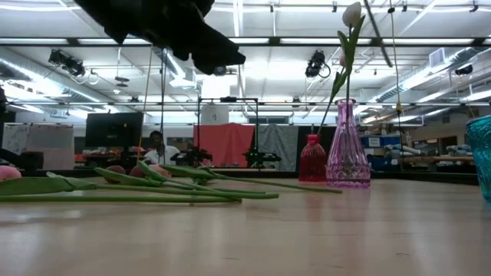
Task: Sort flowers into vase by color
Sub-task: Put the top white tulip into the pink vase, then put the top pink tulip into the red vase
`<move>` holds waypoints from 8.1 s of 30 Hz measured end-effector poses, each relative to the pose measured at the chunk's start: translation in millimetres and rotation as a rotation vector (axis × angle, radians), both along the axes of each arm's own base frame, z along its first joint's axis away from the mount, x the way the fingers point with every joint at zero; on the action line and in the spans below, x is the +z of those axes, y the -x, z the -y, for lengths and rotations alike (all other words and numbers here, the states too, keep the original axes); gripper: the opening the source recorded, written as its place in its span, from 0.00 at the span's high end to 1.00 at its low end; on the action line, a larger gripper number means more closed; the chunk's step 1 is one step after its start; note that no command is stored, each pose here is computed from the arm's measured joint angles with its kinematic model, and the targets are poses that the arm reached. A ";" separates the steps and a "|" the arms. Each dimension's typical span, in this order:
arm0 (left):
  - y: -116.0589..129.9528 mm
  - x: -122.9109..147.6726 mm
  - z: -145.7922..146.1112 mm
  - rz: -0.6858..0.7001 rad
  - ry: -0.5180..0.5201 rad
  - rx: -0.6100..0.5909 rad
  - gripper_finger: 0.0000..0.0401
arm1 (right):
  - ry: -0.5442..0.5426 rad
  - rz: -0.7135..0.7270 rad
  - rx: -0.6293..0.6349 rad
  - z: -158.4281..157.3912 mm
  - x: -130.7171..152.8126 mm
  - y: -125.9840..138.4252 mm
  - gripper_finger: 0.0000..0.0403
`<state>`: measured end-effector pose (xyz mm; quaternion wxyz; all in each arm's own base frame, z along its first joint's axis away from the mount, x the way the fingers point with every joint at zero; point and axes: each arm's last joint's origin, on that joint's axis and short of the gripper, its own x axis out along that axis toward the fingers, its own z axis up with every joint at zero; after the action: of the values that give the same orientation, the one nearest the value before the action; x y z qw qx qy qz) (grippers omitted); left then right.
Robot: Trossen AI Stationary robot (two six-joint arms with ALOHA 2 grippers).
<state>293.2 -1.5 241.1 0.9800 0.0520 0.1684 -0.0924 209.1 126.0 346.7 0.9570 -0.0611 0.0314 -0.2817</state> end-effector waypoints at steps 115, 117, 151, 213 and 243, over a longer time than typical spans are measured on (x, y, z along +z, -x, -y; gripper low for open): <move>20.2 -47.6 -8.6 -0.490 -0.061 0.096 0.54 | -0.404 -0.359 0.370 -1.2 -151.3 -94.4 0.53; 15.5 -55.2 -11.5 -0.501 -0.081 0.114 0.54 | -0.413 -0.370 0.354 4.2 -152.3 -95.5 0.53; -38.9 -94.5 -28.3 -0.729 -0.408 0.123 0.94 | -0.404 -0.377 0.309 11.3 -152.5 -96.0 0.55; -17.8 -39.6 37.4 -0.423 -0.044 -0.101 0.58 | -0.565 -0.430 -0.048 34.2 -172.2 -82.4 0.97; 30.8 -32.6 9.5 0.671 0.276 -0.065 0.67 | -0.124 0.004 0.087 -12.0 -112.6 -94.7 0.96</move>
<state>262.4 -11.0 208.5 0.9750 -0.0480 -0.1786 -0.1234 303.7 138.0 234.1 0.9704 -0.0024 0.0441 -0.2373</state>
